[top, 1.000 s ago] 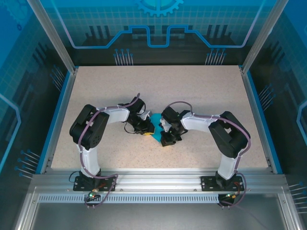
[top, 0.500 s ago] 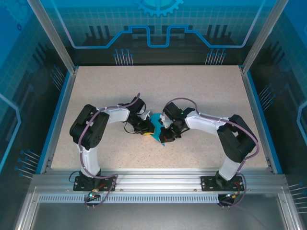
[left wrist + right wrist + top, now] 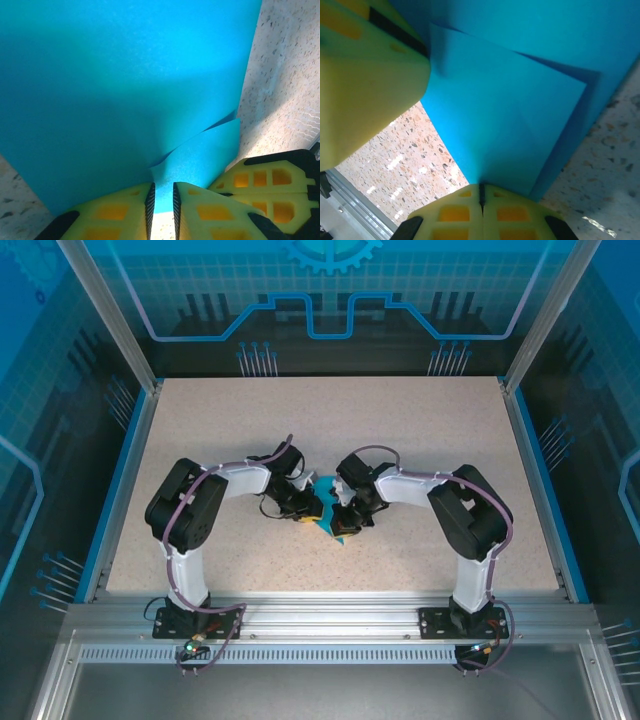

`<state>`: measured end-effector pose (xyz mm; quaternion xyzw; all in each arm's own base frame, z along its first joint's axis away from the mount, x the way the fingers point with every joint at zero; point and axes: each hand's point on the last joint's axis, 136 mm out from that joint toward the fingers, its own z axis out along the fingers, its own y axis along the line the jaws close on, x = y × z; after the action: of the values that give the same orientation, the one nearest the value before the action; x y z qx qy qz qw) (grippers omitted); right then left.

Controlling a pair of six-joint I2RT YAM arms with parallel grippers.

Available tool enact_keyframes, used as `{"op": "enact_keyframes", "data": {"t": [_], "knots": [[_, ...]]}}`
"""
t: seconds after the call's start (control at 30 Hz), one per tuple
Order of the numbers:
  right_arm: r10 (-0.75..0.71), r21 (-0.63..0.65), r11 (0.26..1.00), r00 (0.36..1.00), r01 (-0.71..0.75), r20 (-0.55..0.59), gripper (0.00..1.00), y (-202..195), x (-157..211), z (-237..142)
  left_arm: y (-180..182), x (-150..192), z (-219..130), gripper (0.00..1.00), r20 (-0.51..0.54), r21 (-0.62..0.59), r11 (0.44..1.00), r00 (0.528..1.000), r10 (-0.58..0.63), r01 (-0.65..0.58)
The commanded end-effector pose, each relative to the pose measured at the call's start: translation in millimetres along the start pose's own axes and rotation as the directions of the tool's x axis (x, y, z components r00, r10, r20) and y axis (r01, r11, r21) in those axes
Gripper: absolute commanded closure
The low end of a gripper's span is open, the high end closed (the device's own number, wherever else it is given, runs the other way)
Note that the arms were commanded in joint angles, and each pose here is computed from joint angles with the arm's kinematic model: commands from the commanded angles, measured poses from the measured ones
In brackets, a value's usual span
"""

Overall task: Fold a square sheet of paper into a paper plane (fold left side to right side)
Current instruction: Third fold the triangle at the center of the table.

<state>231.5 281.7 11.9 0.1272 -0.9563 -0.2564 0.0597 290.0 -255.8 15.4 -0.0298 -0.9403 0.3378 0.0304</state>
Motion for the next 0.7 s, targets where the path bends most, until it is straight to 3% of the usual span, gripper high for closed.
{"op": "enact_keyframes", "data": {"t": [0.0,0.23,0.67], "knots": [[0.062,0.090,0.994,0.997,-0.058,-0.047,0.99,-27.6,11.0,7.2,-1.0,2.9,-9.9,0.78,0.032,-0.056,0.998,0.999,0.044,-0.043],[0.066,0.109,0.992,0.995,-0.058,-0.070,1.00,-35.1,16.2,13.5,-35.3,20.7,-21.8,0.78,0.043,0.014,0.983,0.982,0.182,-0.183],[0.068,0.115,0.992,0.995,-0.059,-0.077,1.00,-37.4,18.3,14.8,-26.9,28.9,12.3,0.84,-0.027,0.010,0.986,0.985,0.168,-0.167]]}}
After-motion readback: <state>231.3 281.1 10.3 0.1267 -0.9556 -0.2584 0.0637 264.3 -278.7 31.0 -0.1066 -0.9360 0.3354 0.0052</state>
